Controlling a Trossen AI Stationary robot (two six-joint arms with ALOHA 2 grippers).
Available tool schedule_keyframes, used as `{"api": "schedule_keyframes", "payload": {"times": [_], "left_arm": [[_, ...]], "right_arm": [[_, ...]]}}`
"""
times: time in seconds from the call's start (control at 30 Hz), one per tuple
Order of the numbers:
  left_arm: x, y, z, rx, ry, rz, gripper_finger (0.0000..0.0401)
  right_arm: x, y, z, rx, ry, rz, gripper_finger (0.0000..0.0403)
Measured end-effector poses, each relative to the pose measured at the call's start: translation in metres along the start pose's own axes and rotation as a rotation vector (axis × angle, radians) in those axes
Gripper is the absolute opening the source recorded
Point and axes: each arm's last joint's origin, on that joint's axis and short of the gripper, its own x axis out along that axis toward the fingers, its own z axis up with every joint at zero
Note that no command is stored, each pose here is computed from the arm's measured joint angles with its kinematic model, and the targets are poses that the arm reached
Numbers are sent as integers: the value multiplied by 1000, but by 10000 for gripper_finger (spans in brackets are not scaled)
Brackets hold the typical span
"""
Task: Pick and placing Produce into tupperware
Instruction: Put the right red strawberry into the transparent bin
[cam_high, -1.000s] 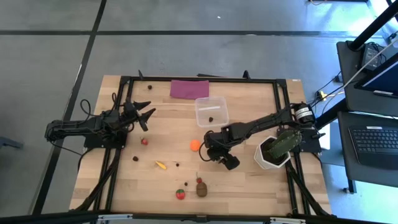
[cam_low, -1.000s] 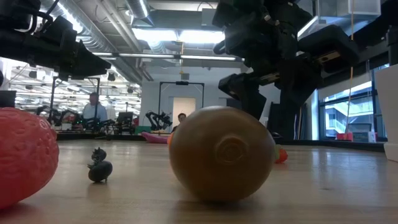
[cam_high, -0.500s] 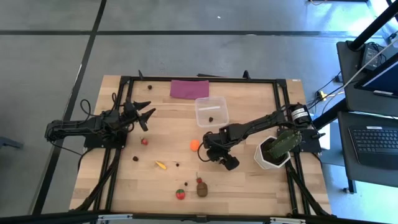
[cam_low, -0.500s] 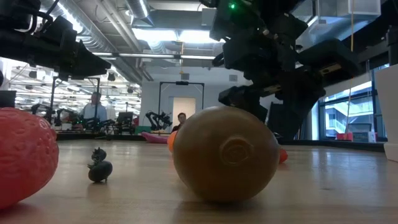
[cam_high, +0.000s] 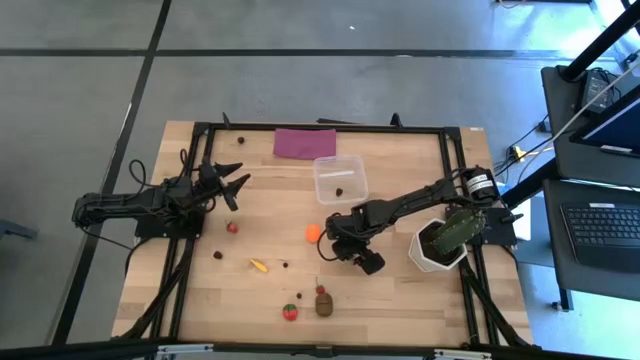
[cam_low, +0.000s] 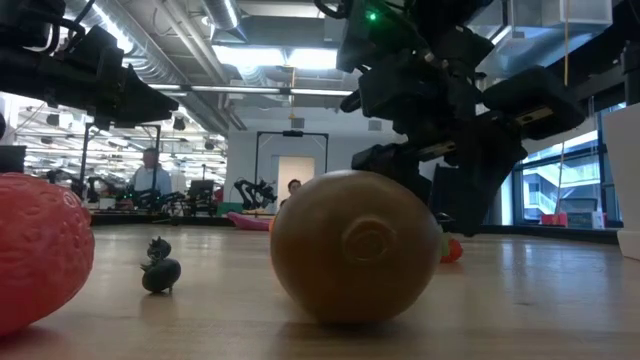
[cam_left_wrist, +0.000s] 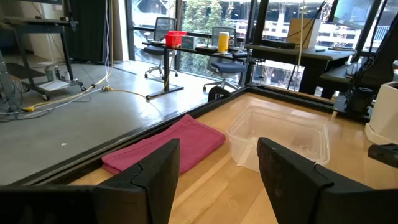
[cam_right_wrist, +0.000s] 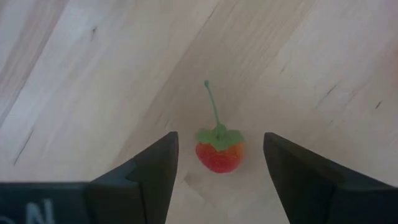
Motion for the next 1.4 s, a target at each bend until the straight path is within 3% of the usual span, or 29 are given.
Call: {"api": "schedule_keyframes", "payload": {"times": [0.33, 0.8, 1.2, 1.4], "left_arm": [[0, 0, 0, 0, 0, 0, 206], [0, 0, 0, 0, 0, 0, 206], [0, 0, 0, 0, 0, 0, 206], [0, 0, 0, 0, 0, 0, 206]], "right_arm": [[9, -2, -4, 11, 17, -9, 229], [9, -2, -5, 17, 35, -38, 114], [6, -6, -9, 49, 52, -38, 119], [-31, -31, -10, 131, 69, -51, 120]]}}
